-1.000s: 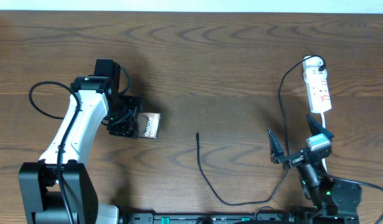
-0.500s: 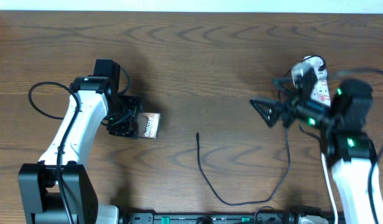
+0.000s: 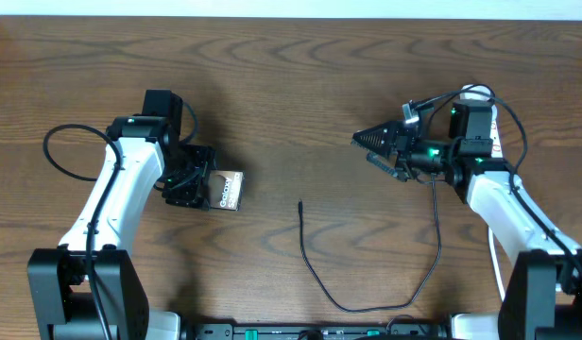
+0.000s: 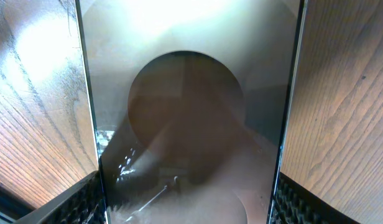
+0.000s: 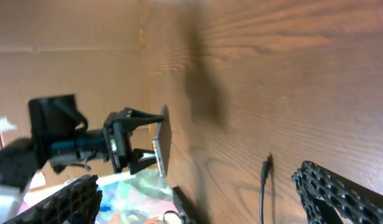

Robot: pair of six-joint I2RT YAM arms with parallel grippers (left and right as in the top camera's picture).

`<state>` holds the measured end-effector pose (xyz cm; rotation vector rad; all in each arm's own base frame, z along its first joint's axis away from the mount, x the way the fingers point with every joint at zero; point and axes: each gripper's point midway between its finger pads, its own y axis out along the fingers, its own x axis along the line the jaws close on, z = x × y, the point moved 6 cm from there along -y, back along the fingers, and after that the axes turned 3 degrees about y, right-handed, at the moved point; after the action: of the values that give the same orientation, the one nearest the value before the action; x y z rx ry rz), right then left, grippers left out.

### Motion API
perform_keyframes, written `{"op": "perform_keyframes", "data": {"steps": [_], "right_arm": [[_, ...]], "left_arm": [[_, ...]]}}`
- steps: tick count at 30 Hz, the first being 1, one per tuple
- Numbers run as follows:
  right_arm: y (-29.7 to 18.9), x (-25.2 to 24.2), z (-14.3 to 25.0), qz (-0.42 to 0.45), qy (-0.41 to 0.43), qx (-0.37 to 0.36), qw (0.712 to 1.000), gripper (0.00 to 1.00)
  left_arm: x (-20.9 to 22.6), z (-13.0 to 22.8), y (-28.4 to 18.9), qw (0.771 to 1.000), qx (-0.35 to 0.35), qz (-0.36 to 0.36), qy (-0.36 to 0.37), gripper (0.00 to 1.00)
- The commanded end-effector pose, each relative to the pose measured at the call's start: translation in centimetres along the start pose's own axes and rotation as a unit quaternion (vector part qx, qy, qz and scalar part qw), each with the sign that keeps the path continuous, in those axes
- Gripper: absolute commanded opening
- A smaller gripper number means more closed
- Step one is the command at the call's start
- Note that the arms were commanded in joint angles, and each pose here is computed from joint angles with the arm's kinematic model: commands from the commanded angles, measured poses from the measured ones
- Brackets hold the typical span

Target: Plug charger to phone and switch on socket

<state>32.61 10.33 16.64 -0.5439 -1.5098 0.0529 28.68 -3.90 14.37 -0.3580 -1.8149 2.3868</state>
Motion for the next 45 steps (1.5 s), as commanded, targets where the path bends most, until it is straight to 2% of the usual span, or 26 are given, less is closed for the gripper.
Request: {"op": "perform_keyframes", "data": {"steps": [1,5,9,13,17,22,29,36,45], "right_arm": [[0.6,-0.6,-0.4,0.011,0.043,-0.001,0.999,0.99],[1.7,-0.8,0.1,0.030,0.058,0.002,0.998,0.99],[4.5,0.4,2.0,0.038,0.024,0.036,0.998,0.99],[8.2,1.7,4.5,0.064,-0.039,0.047,0.996,0.99],[11.4,3.7,7.1,0.055,-0.137,0.056,0.987,0.99],[13.5,4.4,9.2,0.078,-0.177,0.040,0.980,0.99],[14.4,4.8,10.3,0.080,-0.195,0.039,0.977,0.99],[14.4,4.9,10.4,0.080,-0.195,0.040,0.977,0.99],[14.4,4.9,10.4,0.081,-0.179,0.039,0.980,0.99]], "left_arm": [[-0.3,0.1,-1.0,1.000,-0.008,0.016,0.005,0.07],[-0.3,0.1,-1.0,1.000,-0.009,0.017,0.004,0.07],[-0.4,0.1,-1.0,1.000,-0.009,0.018,0.004,0.08],[-0.4,0.1,-1.0,1.000,-0.009,0.017,0.004,0.08],[-0.3,0.1,-1.0,1.000,-0.008,0.017,0.004,0.07],[-0.3,0.4,-1.0,1.000,-0.002,0.016,0.007,0.07],[-0.6,2.0,-0.6,0.999,0.001,0.012,0.030,0.07],[-0.8,3.6,-0.1,1.000,0.004,0.010,0.014,0.08],[-3.2,6.3,0.2,0.997,0.033,0.067,0.037,0.07]]}}
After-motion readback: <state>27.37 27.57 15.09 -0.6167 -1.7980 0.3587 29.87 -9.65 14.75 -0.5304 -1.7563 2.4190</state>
